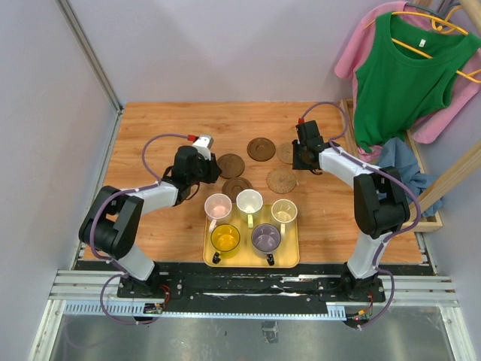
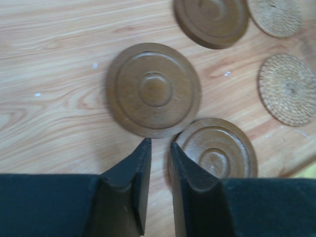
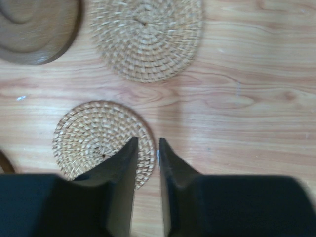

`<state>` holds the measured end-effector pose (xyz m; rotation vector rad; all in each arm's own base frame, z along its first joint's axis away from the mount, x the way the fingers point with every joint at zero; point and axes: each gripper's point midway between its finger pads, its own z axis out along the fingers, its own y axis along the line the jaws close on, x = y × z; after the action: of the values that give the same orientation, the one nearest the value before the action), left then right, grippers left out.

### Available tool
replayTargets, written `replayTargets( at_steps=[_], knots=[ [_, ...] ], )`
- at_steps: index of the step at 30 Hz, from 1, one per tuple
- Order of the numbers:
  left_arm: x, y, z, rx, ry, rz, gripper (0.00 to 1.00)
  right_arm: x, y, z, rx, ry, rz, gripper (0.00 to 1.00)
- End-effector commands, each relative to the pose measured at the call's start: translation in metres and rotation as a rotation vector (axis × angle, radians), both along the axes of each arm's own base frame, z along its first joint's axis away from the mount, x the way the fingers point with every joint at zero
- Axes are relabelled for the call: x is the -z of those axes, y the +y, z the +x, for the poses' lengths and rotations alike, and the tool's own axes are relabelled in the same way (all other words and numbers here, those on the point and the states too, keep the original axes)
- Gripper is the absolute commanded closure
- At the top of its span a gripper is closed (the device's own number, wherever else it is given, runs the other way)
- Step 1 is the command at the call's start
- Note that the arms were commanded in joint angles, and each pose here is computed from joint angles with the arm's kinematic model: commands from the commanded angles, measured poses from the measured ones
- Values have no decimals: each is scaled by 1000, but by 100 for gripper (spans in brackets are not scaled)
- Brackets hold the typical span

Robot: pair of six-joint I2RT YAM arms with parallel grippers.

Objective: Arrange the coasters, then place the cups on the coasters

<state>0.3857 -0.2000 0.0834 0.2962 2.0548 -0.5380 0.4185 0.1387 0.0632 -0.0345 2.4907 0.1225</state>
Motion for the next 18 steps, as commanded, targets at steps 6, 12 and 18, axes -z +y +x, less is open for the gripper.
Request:
replayTargets(
  at_steps=[6,12,18],
  knots=[
    [0,-75,-25,301,12,-20,84,-4,26,-6,-105,13,96,99],
    [26,-86,-32,311,102,1,90,-9,36,-9,-139,2,139,99],
    [49,-77,-28,238,196,58,90,-15,41,-9,-153,-11,155,99]
  ],
)
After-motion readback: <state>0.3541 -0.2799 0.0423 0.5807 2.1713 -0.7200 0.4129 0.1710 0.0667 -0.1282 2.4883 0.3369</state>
